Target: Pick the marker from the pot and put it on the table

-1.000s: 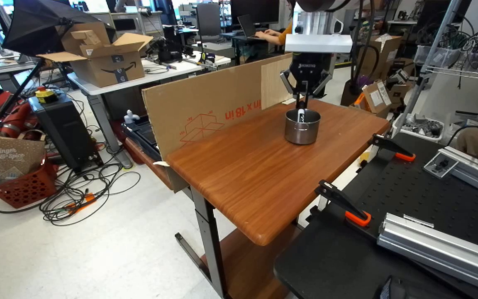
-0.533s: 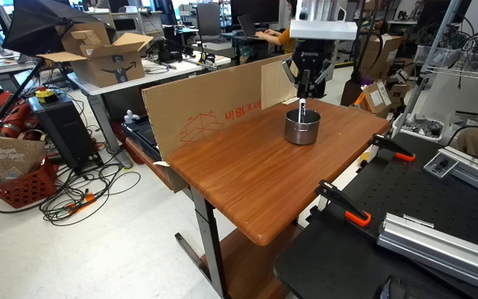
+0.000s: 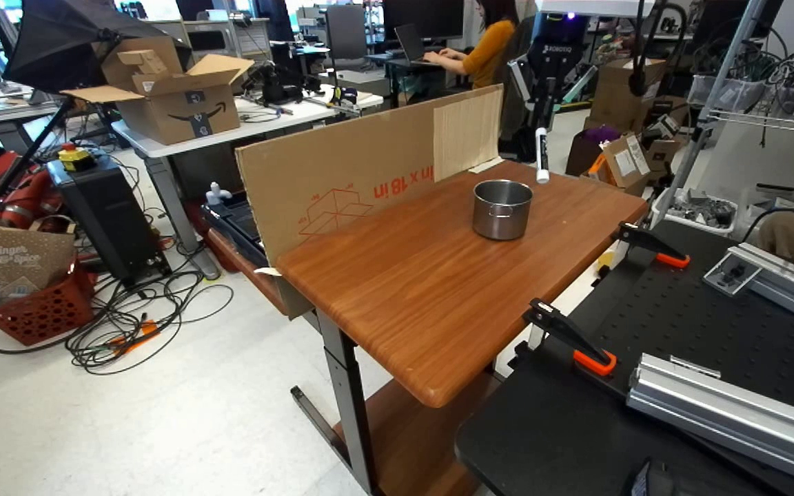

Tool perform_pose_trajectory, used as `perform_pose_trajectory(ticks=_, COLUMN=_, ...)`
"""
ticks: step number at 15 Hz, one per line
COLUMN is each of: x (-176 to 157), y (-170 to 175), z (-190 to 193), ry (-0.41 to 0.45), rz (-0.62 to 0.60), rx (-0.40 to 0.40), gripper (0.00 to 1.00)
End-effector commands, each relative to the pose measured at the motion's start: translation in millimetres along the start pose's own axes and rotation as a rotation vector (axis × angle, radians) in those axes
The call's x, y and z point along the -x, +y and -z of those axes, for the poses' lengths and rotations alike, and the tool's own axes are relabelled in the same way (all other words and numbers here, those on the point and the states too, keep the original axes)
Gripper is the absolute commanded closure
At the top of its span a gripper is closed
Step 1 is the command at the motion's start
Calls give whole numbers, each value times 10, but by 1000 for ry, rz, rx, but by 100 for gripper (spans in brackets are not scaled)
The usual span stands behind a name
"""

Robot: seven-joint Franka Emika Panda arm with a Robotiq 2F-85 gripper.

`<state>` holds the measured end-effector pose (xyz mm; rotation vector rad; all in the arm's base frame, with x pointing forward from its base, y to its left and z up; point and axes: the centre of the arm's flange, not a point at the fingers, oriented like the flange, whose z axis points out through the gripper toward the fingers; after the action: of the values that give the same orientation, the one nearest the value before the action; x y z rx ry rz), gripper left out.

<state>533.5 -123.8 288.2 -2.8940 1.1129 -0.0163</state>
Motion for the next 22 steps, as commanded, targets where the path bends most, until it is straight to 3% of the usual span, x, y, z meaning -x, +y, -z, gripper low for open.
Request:
perform_pose_trajectory(ticks=1, x=-175, y=255, z=39, ry=-21, rz=20, rx=-13, gripper=95)
perform_pose_trajectory(ticks=5, x=-446, y=354, z=-57, ry=-21, rz=26, rx=-18, gripper=95)
perform_pose_trajectory(ticks=13, x=-875, y=62, z=-458, ry=-16, rz=23, rx=6, gripper=95)
perform_pose_trajectory(ticks=22, x=-1042, y=-135, z=-1222, ry=-51, rz=50, rx=85, gripper=95)
